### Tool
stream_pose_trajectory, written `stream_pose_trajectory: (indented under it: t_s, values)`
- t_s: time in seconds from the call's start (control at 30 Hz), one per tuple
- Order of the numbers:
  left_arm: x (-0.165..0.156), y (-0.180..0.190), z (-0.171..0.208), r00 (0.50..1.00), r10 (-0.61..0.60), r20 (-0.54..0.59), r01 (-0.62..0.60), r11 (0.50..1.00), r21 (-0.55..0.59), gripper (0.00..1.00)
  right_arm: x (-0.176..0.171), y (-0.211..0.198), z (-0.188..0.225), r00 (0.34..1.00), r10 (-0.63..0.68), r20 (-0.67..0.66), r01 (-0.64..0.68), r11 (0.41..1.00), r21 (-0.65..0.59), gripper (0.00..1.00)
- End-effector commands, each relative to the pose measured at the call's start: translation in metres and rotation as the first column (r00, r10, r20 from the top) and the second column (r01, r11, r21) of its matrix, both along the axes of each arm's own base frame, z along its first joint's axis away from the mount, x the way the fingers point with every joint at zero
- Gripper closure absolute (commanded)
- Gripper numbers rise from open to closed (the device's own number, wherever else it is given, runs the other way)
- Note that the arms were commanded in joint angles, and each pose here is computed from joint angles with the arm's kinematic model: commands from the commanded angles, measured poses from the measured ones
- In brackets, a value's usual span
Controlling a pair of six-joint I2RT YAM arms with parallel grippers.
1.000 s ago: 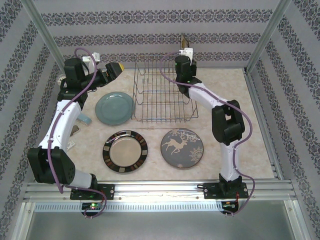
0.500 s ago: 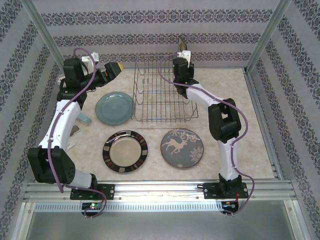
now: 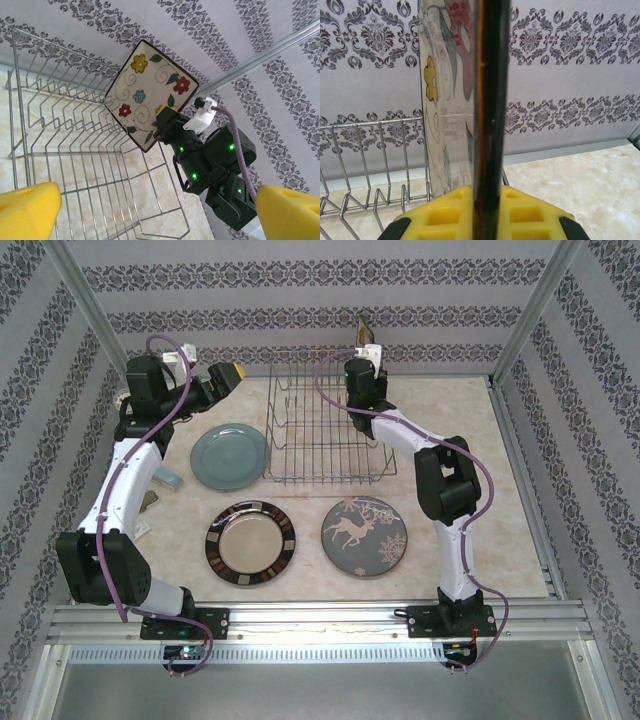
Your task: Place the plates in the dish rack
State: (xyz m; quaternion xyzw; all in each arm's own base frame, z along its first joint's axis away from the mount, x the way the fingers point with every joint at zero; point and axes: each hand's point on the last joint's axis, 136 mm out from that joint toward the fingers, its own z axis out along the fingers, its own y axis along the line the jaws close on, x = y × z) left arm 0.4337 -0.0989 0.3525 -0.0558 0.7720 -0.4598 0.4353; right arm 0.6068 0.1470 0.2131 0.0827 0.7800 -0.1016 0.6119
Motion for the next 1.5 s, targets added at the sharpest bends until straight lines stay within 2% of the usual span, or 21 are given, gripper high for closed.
stream_pose_trajectory:
  t_s: [0.0,1.17,1.47]
  values:
    - [0.000,0.002,0.007,0.999,-0.012,0.036,0.013,1.000,-0.015,0.00,-0.007,0.001,0.086,0.963,-0.057,0.265,0.020,0.990,0.139,1.00]
    - [-0.003,0.000,0.012,0.999,-0.024,0.046,0.026,0.998,-0.050,0.00,-0.042,0.002,0.012,0.985,-0.083,0.149,0.054,0.981,0.189,0.98]
    - [-0.003,-0.001,0.012,0.999,-0.025,0.045,0.027,0.998,-0.052,0.00,-0.047,-0.001,0.006,0.986,-0.088,0.140,0.061,0.980,0.190,0.97]
